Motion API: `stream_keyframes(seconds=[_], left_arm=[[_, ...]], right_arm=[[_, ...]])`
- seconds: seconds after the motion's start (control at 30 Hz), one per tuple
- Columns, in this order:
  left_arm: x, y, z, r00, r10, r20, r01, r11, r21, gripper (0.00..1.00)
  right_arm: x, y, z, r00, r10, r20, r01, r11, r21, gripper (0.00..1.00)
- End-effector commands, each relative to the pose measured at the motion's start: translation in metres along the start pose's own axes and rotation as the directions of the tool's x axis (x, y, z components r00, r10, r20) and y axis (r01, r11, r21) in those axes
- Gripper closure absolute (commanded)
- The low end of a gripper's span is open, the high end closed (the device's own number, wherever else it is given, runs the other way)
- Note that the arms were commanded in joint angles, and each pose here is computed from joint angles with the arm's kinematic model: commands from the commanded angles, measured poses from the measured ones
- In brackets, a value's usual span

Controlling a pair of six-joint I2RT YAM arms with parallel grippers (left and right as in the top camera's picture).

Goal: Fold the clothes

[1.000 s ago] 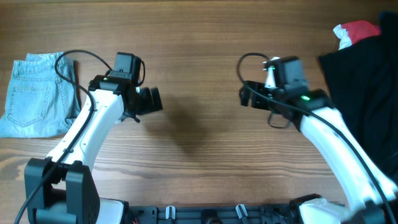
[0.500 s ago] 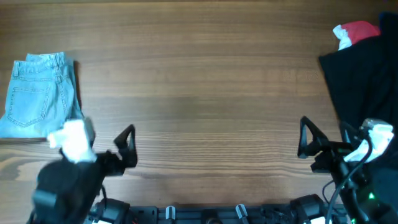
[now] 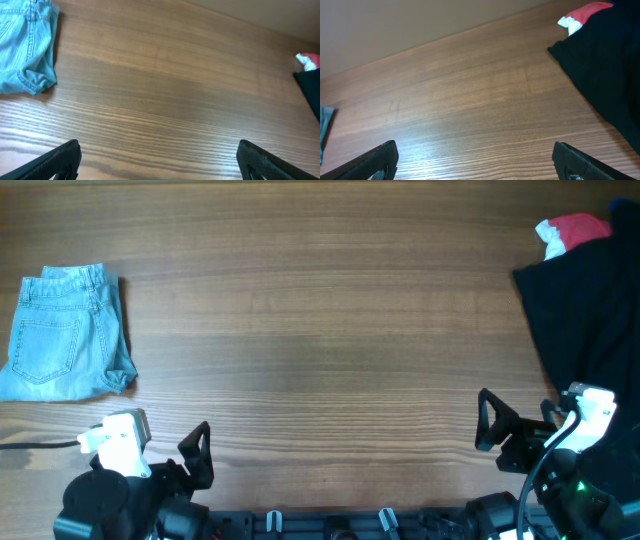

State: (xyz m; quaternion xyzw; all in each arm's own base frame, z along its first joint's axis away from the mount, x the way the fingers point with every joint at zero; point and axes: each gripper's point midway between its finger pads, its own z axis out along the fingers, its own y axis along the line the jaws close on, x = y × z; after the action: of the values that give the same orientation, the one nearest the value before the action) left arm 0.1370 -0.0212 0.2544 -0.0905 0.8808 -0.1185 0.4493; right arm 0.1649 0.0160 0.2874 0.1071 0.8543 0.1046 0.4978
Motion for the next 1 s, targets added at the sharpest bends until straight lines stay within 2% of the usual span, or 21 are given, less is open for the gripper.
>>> stream_keyframes(seconds=[0.0, 0.1, 0.27, 0.33, 0.37, 0.5, 0.63, 0.7, 0.77, 0.83, 0.97], left_arm=[[0.002, 0.003, 0.0, 1.0, 0.015, -0.001, -0.015, 1.0, -0.011, 0.0], [0.002, 0.003, 0.0, 1.0, 0.015, -0.001, -0.015, 1.0, -0.011, 0.0], [0.002, 0.003, 0.0, 1.0, 0.015, -0.001, -0.015, 1.0, -0.011, 0.0], [0.002, 0.003, 0.0, 1.0, 0.015, -0.001, -0.015, 1.0, -0.011, 0.0], [0.002, 0.003, 0.0, 1.0, 0.015, -0.001, -0.015, 1.0, -0.011, 0.0], [0.002, 0.003, 0.0, 1.0, 0.015, -0.001, -0.015, 1.0, -0.011, 0.0], [0.002, 0.003, 0.0, 1.0, 0.015, -0.001, -0.015, 1.0, -0.011, 0.0], [0.002, 0.003, 0.0, 1.0, 0.015, -0.001, -0.015, 1.0, -0.011, 0.0], [0.002, 0.003, 0.0, 1.0, 0.015, -0.001, -0.015, 1.0, -0.011, 0.0], [0.002, 0.003, 0.0, 1.0, 0.015, -0.001, -0.015, 1.0, -0.011, 0.0], [0.002, 0.003, 0.0, 1.0, 0.015, -0.001, -0.015, 1.0, -0.011, 0.0]], right_arm=[[0.003, -0.009, -0.003, 1.0, -0.013, 0.005, 0.013, 0.999, 0.037, 0.01], [0.008, -0.01, 0.0, 0.997, -0.029, 0.069, 0.028, 1.0, 0.011, 0.0], [0.019, 0.008, 0.022, 0.945, -0.078, 0.319, 0.136, 0.977, -0.164, 0.01], [0.021, 0.017, 0.038, 0.926, -0.101, 0.364, 0.186, 0.961, -0.207, 0.0], [0.017, 0.029, 0.045, 0.895, -0.125, 0.429, 0.249, 0.936, -0.248, 0.0], [0.005, 0.033, 0.061, 0.81, -0.109, 0.577, 0.3, 0.921, -0.248, 0.01], [0.023, 0.033, 0.083, 0.767, -0.177, 0.616, 0.385, 0.896, -0.221, 0.01], [0.028, 0.031, 0.09, 0.696, -0.261, 0.668, 0.469, 0.871, -0.148, 0.0], [0.038, 0.029, 0.098, 0.679, -0.353, 0.644, 0.532, 0.841, -0.099, 0.01], [0.062, 0.019, 0.117, 0.748, -0.389, 0.539, 0.523, 0.844, -0.117, 0.01], [0.066, 0.014, 0.121, 0.761, -0.397, 0.514, 0.516, 0.85, -0.107, 0.01]])
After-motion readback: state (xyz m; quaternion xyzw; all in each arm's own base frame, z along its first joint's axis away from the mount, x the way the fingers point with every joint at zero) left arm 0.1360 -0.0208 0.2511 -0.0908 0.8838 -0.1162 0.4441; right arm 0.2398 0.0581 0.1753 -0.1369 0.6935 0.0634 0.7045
